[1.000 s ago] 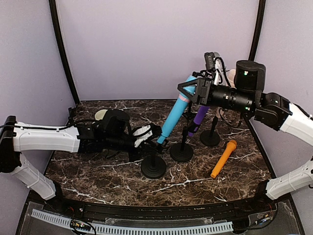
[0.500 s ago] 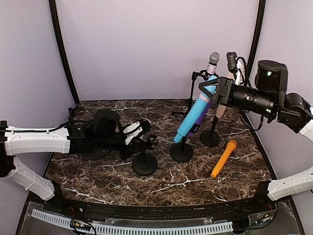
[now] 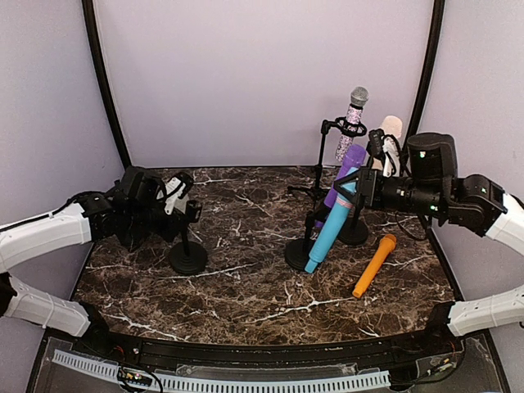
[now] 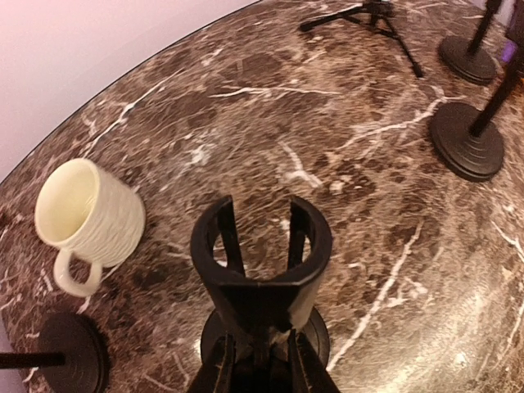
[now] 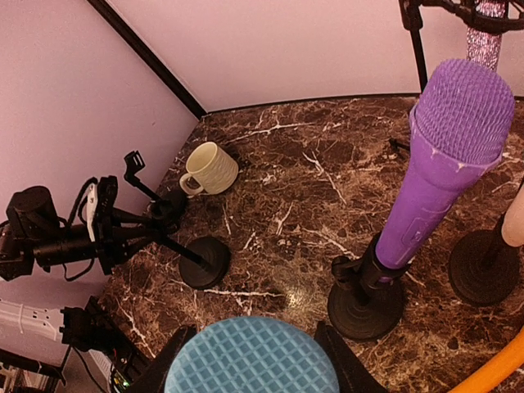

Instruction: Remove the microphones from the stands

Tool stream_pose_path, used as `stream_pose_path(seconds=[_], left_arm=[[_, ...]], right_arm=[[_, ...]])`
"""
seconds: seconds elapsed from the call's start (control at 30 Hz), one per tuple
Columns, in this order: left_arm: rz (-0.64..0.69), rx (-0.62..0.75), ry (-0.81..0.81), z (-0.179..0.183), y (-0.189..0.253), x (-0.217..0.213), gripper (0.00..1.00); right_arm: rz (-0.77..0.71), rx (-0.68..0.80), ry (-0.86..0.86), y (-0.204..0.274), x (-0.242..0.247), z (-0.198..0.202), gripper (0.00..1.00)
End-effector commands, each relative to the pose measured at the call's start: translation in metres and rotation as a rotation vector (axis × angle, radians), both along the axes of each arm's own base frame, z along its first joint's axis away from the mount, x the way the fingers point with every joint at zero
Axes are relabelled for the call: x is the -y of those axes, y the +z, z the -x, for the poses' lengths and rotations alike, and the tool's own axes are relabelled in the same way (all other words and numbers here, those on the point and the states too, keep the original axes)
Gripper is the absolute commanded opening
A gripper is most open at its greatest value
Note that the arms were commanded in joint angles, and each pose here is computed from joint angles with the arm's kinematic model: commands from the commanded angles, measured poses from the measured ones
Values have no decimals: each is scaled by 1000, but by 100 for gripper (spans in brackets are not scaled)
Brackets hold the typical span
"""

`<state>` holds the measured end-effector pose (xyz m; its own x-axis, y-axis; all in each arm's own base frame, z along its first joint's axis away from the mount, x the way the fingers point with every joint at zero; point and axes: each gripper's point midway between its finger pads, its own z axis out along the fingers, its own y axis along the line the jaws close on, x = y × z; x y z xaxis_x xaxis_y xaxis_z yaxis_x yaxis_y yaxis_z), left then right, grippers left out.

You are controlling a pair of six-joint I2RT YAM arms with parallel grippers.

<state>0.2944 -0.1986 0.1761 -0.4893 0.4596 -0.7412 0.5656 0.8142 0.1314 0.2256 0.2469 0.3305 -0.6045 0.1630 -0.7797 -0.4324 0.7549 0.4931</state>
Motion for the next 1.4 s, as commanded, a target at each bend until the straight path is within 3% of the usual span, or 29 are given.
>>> stream_pose_path(seconds=[0.0, 0.33, 0.53, 0.93, 1.17, 1.37], left_arm=[[-104, -34, 206, -13, -5, -62, 0], [-183, -25, 417, -54, -15, -133, 0], [-125, -10, 510, -76, -11, -165, 0], [11, -48, 525, -78, -22, -165, 0], [153, -90, 406, -76, -22, -134, 0], [174, -63, 385, -75, -15, -130, 0]], right_arm=[[-97, -15, 63, 8, -13, 3, 29], [-111, -223, 37, -52, -7, 17, 30], [-93, -293, -59, -82, 17, 16, 30], [4, -318, -231, -93, 73, -1, 31], [42, -363, -308, -107, 103, -4, 31], [31, -350, -326, -101, 114, -10, 31]])
